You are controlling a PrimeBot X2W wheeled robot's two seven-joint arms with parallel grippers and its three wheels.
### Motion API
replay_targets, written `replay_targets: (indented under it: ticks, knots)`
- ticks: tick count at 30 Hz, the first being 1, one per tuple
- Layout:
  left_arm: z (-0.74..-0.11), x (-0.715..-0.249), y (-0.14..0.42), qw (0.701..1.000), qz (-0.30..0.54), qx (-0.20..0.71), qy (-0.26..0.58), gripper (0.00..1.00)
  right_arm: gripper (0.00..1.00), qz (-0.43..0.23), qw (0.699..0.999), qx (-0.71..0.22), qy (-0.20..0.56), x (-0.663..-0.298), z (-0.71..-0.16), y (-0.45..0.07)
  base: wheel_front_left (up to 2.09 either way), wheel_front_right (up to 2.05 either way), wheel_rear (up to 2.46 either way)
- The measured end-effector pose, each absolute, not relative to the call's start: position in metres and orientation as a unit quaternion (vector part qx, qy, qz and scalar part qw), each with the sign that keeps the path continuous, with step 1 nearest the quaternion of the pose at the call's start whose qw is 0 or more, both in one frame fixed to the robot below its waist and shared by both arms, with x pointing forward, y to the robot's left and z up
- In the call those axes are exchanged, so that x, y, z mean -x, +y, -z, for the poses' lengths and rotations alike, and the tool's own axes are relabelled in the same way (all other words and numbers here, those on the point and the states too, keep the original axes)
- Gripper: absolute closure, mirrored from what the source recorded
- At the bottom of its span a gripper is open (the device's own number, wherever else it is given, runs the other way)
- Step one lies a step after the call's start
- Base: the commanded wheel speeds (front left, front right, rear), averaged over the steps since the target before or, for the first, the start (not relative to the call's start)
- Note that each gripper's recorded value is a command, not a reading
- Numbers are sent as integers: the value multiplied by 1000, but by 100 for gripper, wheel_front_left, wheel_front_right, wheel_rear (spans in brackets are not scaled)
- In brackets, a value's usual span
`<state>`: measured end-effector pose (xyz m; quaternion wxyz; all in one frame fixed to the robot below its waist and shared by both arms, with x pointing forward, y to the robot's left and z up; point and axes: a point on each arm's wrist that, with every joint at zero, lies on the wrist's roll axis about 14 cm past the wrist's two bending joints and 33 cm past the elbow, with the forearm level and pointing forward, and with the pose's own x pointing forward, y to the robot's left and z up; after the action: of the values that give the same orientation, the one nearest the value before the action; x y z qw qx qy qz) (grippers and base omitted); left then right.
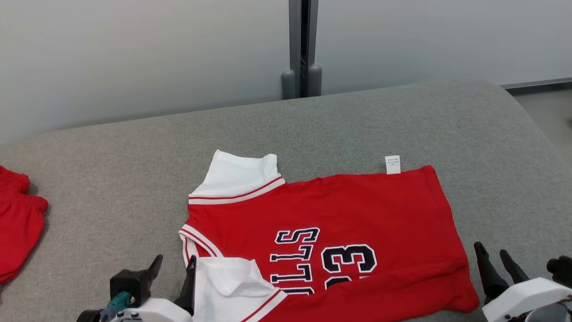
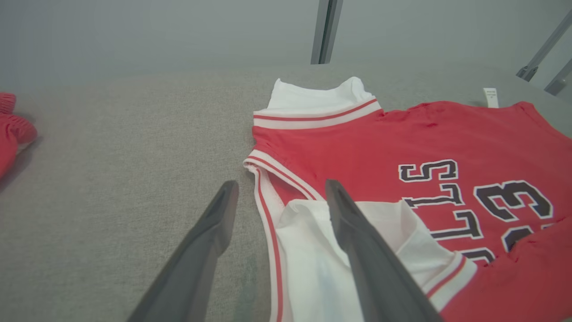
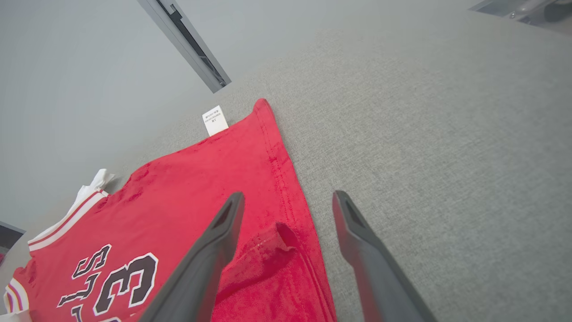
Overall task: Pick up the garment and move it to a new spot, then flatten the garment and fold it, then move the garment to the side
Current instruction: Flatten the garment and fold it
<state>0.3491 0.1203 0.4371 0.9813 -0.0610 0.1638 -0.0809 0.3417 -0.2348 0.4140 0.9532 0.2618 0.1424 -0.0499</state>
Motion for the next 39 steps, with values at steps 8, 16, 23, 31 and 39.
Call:
replay_targets:
  ticks: [8,16,23,31,39]
  knots:
    - [-447,-404,113,984,76,71,142,0,0,26,973,-212,84,-376,-441,-228,0,0,0]
    - [-432,-473,102,982,91,34,162,0,0,10,983,-168,68,-419,-455,-231,0,0,0]
    - [-406,-524,95,976,99,-1,193,0,0,12,986,-134,100,-459,-444,-241,0,0,0]
    - [-375,-553,86,968,111,-25,225,0,0,4,980,-109,165,-496,-414,-241,0,0,0]
    - [-360,-565,85,962,124,-47,240,0,0,-4,974,-104,201,-513,-393,-236,0,0,0]
